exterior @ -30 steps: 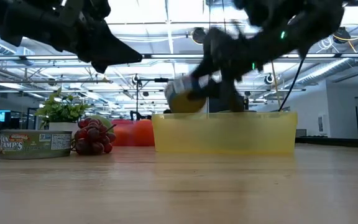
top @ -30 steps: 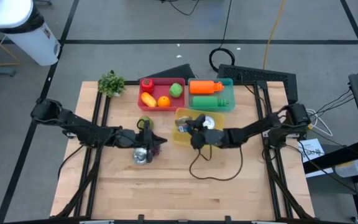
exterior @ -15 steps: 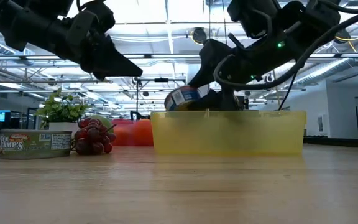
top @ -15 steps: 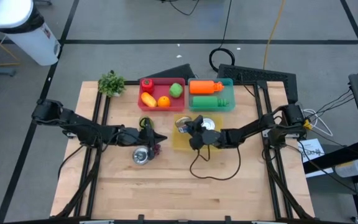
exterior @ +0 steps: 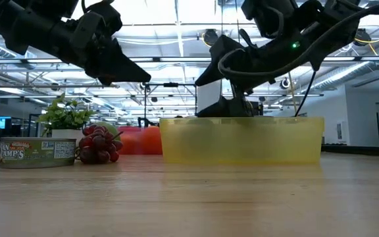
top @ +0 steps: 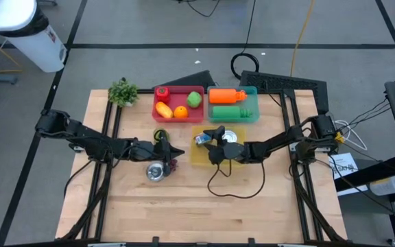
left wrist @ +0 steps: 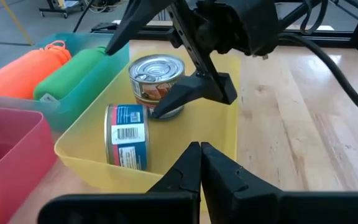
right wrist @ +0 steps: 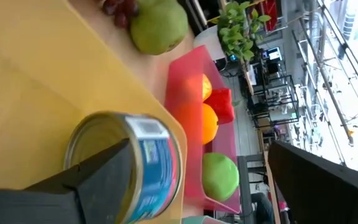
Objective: Pick & Place Food Item
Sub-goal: Put the blue tuna can into the yellow bin
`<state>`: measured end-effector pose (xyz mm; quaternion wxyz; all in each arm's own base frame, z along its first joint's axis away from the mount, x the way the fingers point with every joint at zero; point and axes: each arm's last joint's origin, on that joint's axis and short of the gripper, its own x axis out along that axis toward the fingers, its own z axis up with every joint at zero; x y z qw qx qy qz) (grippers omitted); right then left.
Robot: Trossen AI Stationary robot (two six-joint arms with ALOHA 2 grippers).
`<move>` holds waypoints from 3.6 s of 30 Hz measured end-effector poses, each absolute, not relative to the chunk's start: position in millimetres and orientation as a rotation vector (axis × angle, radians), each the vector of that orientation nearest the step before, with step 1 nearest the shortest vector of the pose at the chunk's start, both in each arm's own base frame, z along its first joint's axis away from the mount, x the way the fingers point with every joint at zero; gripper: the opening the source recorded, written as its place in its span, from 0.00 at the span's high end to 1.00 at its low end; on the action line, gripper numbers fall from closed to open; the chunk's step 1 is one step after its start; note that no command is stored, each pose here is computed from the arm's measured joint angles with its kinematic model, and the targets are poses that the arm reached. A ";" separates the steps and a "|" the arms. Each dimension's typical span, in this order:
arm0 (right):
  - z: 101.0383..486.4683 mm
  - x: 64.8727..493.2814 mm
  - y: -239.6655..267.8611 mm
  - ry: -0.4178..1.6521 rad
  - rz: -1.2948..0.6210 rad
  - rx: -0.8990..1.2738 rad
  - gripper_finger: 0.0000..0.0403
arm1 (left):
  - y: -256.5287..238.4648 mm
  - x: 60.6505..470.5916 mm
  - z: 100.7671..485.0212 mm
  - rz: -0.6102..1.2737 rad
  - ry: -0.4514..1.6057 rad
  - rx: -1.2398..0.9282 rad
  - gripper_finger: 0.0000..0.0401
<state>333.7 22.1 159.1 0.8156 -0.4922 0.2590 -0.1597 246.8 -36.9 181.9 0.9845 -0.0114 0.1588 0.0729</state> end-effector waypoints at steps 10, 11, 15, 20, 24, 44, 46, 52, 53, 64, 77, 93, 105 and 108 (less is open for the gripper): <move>175.8 335.0 33.4 0.370 -0.434 -0.848 0.20 | -36.9 246.5 181.0 0.147 0.328 -0.022 0.98; 180.2 334.2 33.4 0.348 -0.439 -0.814 0.21 | -36.8 246.4 180.7 0.148 0.332 -0.022 0.98; 194.7 335.1 22.1 0.354 -0.448 -0.636 0.26 | -36.8 246.1 179.9 0.148 0.340 -0.020 0.98; 205.4 343.5 -5.1 0.451 -0.331 -0.365 0.31 | -36.7 246.2 180.0 0.149 0.340 -0.020 0.98; 210.0 345.1 -28.5 0.448 -0.414 -0.289 0.36 | -36.5 246.2 179.9 0.150 0.341 -0.023 0.98; 188.3 342.5 -62.5 0.576 -0.358 -0.250 0.96 | -36.4 246.2 179.8 0.151 0.342 -0.022 0.98; 182.7 341.7 -61.9 0.610 -0.322 -0.262 0.98 | -36.3 246.2 179.8 0.151 0.342 -0.022 0.98; 173.1 344.4 -57.8 0.648 -0.252 -0.304 0.99 | -36.3 246.1 179.5 0.152 0.346 -0.025 0.98; 173.4 344.8 -56.4 0.645 -0.247 -0.309 1.00 | -36.3 246.1 179.4 0.152 0.347 -0.025 0.98; 167.9 343.7 -30.8 0.713 -0.135 -0.406 1.00 | -36.1 245.4 177.8 0.154 0.364 -0.022 0.98; 193.5 337.0 8.7 0.613 0.064 -0.437 1.00 | -35.9 245.5 178.0 0.162 0.361 -0.024 0.98; 203.6 334.1 33.3 0.556 0.081 -0.240 0.77 | -34.8 245.7 178.1 0.171 0.359 -0.043 0.98; 184.6 338.3 30.5 0.627 -0.074 -0.241 0.22 | -34.8 245.7 178.1 0.171 0.359 -0.045 0.98; 178.2 343.2 28.1 0.624 -0.037 -0.201 0.18 | -34.8 245.6 178.0 0.172 0.359 -0.053 0.98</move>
